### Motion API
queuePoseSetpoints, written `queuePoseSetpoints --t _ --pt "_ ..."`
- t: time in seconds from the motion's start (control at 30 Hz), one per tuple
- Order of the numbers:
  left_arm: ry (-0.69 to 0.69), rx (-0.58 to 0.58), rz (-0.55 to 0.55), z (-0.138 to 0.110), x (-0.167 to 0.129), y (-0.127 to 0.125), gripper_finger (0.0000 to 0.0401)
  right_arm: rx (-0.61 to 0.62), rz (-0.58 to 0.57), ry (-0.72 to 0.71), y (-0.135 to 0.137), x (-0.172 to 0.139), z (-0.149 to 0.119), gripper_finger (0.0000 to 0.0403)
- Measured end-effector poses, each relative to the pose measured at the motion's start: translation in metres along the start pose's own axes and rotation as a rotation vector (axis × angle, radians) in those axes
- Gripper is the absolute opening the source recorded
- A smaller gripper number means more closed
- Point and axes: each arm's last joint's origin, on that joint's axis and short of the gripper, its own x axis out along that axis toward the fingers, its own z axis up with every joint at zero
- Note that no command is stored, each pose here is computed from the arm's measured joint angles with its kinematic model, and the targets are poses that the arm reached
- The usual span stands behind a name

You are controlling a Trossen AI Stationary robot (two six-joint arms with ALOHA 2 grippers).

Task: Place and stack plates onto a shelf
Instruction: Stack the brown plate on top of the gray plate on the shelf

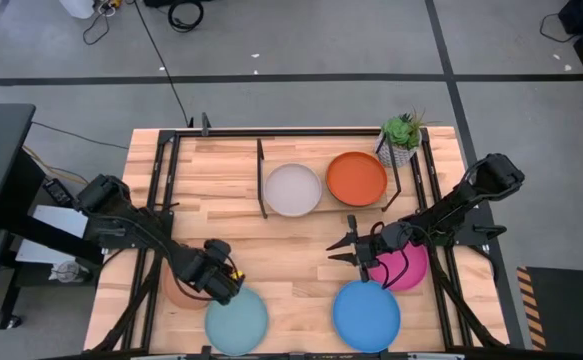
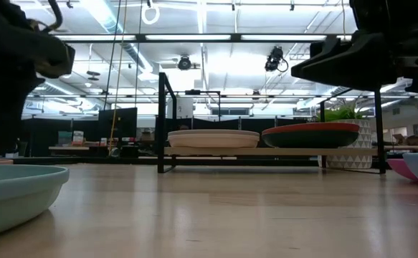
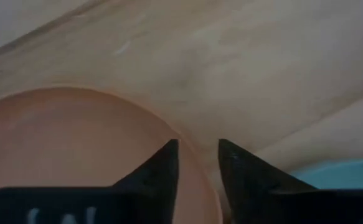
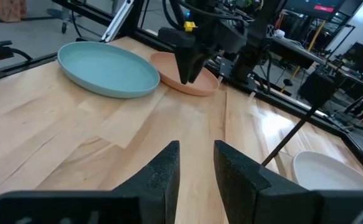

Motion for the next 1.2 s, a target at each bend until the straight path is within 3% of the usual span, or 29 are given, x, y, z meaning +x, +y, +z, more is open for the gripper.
queuePoseSetpoints --t 0.13,0.27,0.5,0.77,0.97,1.2 --pt "0.026 -0.024 0.0 -0.001 0.004 0.002 0.0163 0.003 0.002 0.004 0.0 0.0 0.0 0.0105" --pt "0.051 -0.045 0.007 -0.002 0.009 0.006 0.0165 0.003 0.002 0.004 0.0 0.0 0.0 0.0105" --pt "0.061 -0.045 0.014 0.0 0.018 0.008 0.0121 0.003 0.002 0.005 0.0 0.0 0.0 0.0105" --pt "0.049 -0.026 0.018 0.008 0.02 0.008 0.0015 0.003 0.001 0.005 0.0 0.0 0.0 0.0104" --pt "0.057 0.001 0.011 0.008 0.017 0.005 0.0016 0.003 0.001 0.005 0.0 0.0 0.0 0.0104" --pt "0.055 0.194 -0.198 0.022 -0.032 -0.026 0.0013 0.003 0.0 0.003 0.0 0.0 0.0 0.0104"
